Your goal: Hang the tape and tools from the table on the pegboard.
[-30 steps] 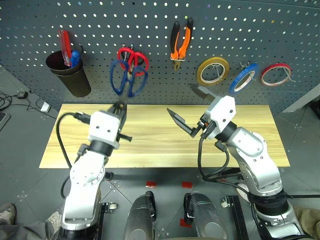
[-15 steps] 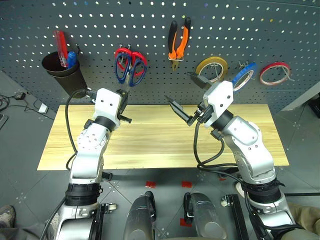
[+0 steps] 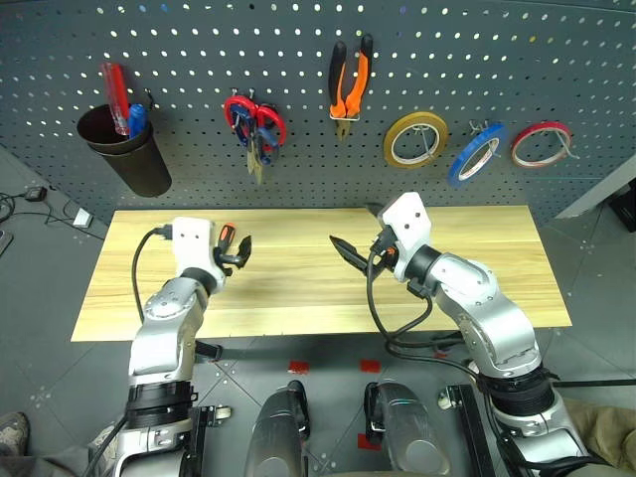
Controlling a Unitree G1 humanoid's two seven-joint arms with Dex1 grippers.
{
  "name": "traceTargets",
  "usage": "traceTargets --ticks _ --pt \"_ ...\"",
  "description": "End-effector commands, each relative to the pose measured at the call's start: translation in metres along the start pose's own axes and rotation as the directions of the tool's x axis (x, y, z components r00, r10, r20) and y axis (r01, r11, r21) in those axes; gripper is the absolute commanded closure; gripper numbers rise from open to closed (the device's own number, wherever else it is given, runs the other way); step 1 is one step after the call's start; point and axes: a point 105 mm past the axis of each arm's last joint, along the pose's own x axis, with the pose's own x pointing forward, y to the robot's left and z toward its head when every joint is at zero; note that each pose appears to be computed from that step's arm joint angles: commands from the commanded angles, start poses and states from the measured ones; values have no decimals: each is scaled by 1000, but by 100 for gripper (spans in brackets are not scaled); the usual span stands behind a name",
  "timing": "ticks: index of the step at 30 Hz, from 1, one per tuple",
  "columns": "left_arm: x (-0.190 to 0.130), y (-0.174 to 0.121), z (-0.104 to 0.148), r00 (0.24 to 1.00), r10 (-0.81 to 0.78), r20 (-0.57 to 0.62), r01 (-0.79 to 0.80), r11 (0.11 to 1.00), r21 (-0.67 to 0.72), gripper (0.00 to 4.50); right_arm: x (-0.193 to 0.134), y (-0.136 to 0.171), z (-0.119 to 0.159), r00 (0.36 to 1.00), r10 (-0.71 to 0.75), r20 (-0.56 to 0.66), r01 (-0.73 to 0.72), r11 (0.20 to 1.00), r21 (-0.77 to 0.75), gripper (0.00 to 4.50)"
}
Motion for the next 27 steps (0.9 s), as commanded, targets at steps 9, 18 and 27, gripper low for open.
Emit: traceTargets --ticks 9,18,27 --pt "9 48 6 993 -7 -120 11 999 30 50 13 39 28 995 97 -11 -96 993 63 0" --pt "40 56 -5 971 -11 -239 28 997 70 50 17 47 37 991 131 -21 -128 988 91 0" --pt "55 57 -17 959 2 -285 5 1000 26 50 15 50 35 990 131 -46 -126 987 105 0"
